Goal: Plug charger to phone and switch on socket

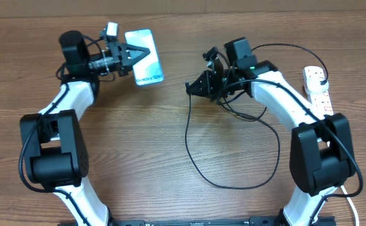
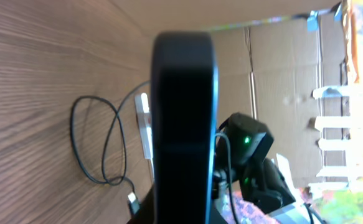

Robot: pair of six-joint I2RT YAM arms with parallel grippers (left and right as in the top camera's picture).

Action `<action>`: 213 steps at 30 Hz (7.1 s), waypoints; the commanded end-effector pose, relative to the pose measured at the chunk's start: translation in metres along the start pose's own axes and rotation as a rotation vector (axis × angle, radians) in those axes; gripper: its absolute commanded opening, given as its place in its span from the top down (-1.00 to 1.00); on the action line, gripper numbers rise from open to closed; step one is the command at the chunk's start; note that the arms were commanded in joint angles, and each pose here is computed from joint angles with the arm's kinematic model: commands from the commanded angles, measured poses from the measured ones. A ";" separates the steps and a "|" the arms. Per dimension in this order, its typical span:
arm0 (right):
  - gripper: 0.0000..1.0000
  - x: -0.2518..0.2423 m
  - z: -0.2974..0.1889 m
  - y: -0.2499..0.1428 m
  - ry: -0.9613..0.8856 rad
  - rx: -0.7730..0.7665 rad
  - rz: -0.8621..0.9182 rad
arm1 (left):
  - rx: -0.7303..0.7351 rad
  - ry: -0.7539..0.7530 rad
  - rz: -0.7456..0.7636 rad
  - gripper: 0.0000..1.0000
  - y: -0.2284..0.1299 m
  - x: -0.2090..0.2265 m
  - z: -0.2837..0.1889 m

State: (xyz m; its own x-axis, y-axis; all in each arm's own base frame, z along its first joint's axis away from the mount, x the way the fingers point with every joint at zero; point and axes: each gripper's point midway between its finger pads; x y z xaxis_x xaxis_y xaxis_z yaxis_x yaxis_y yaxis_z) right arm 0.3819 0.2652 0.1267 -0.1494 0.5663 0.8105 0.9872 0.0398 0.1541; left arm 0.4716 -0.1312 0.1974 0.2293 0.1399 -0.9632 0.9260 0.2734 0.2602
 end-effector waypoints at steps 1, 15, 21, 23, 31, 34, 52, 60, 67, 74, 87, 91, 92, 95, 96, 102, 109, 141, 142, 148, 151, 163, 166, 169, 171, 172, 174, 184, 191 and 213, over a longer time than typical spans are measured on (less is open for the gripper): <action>0.92 0.038 -0.011 -0.019 0.234 0.097 -0.024 | 0.033 -0.005 0.056 0.91 -0.010 -0.007 0.026; 0.92 0.059 -0.021 -0.038 0.390 0.177 -0.057 | -0.073 0.052 -0.022 0.91 0.004 -0.002 0.044; 0.92 0.066 -0.024 -0.037 0.431 0.177 -0.086 | -0.111 0.063 -0.076 0.91 0.009 -0.002 0.049; 0.92 0.069 -0.025 -0.037 0.453 0.178 -0.096 | -0.107 0.059 -0.072 0.91 0.007 -0.004 0.054; 0.92 0.072 -0.025 -0.032 0.460 0.166 -0.111 | -0.065 0.023 -0.078 0.91 -0.002 -0.015 0.065; 0.92 0.074 -0.026 -0.028 0.463 0.160 -0.099 | -0.051 -0.005 -0.061 0.91 -0.003 -0.023 0.066; 0.92 0.065 -0.038 -0.013 0.457 0.116 -0.062 | -0.001 -0.033 -0.049 0.91 -0.011 -0.030 0.065; 0.92 0.064 -0.040 -0.010 0.459 0.105 -0.072 | -0.007 -0.039 -0.045 0.91 -0.010 -0.033 0.066; 0.92 0.065 -0.041 -0.007 0.462 0.100 -0.072 | -0.005 -0.040 -0.047 0.91 -0.011 -0.033 0.068; 0.92 0.067 -0.039 -0.009 0.466 0.108 -0.074 | -0.010 -0.038 -0.047 0.91 -0.012 -0.034 0.073; 0.92 0.068 -0.038 -0.010 0.465 0.111 -0.070 | -0.018 -0.041 -0.049 0.91 -0.011 -0.036 0.076; 0.92 0.067 -0.038 -0.011 0.463 0.116 -0.061 | -0.023 -0.049 -0.044 0.91 -0.010 -0.039 0.075; 0.92 0.067 -0.038 -0.011 0.464 0.116 -0.060 | -0.024 -0.049 -0.046 0.91 -0.010 -0.039 0.075; 0.92 0.067 -0.038 -0.011 0.463 0.116 -0.059 | -0.024 -0.053 -0.041 0.91 -0.009 -0.040 0.075; 0.92 0.067 -0.038 -0.011 0.463 0.116 -0.059 | -0.024 -0.053 -0.041 0.92 -0.009 -0.040 0.075; 0.92 0.068 -0.039 -0.012 0.468 0.119 -0.059 | -0.024 -0.053 -0.037 0.91 -0.010 -0.040 0.075; 0.92 0.072 -0.041 -0.014 0.497 0.135 -0.061 | -0.030 -0.051 -0.027 0.91 -0.009 -0.040 0.075; 0.92 0.070 -0.039 -0.004 0.467 0.102 -0.055 | -0.025 -0.051 -0.022 0.91 -0.010 -0.040 0.075; 0.92 0.071 -0.039 -0.004 0.467 0.103 -0.050 | -0.023 -0.052 -0.022 0.91 -0.010 -0.040 0.075; 0.92 0.070 -0.039 -0.003 0.462 0.099 -0.048 | -0.019 -0.053 -0.022 0.91 -0.011 -0.040 0.076; 0.92 0.067 -0.037 0.000 0.442 0.087 -0.031 | -0.009 -0.055 -0.022 0.91 -0.014 -0.041 0.080; 0.92 0.063 -0.034 0.007 0.406 0.050 -0.046 | 0.008 -0.060 -0.052 0.91 -0.018 -0.043 0.084; 0.92 0.064 -0.035 0.009 0.409 0.043 -0.061 | 0.013 -0.061 -0.072 0.91 -0.019 -0.043 0.084; 0.92 0.065 -0.035 0.012 0.408 0.035 -0.053 | 0.022 -0.063 -0.073 0.91 -0.021 -0.044 0.084; 0.92 0.066 -0.036 0.014 0.411 0.030 -0.053 | 0.027 -0.064 -0.073 0.91 -0.022 -0.044 0.084; 0.92 0.067 -0.036 0.015 0.413 0.029 -0.051 | 0.028 -0.064 -0.072 0.91 -0.022 -0.044 0.084; 0.92 0.068 -0.036 0.015 0.416 0.028 -0.048 | 0.030 -0.065 -0.071 0.91 -0.022 -0.044 0.084; 0.92 0.070 -0.039 0.014 0.436 0.041 -0.044 | 0.030 -0.066 -0.047 0.91 -0.022 -0.044 0.082; 0.92 0.072 -0.041 0.013 0.450 0.051 -0.037 | 0.029 -0.066 -0.046 0.91 -0.022 -0.044 0.082; 0.92 0.080 -0.048 0.016 0.493 0.060 -0.047 | -0.031 -0.095 -0.039 0.91 -0.004 -0.054 0.068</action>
State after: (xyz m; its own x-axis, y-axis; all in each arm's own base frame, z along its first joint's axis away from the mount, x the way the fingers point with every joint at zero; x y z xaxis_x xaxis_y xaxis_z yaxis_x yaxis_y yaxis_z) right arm 0.3795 0.2743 0.2147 -0.1700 0.1002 0.9803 0.9793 0.1277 0.1568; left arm 0.4797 -0.2079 0.2361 0.2395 0.0628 -0.9689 0.9112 0.3300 0.2466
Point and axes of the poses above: each gripper's point midway between its finger pads, its own z axis out along the fingers, its own x axis along the line the jaws close on, y = z × x, and after that the axes turned 5 degrees about z, right-handed
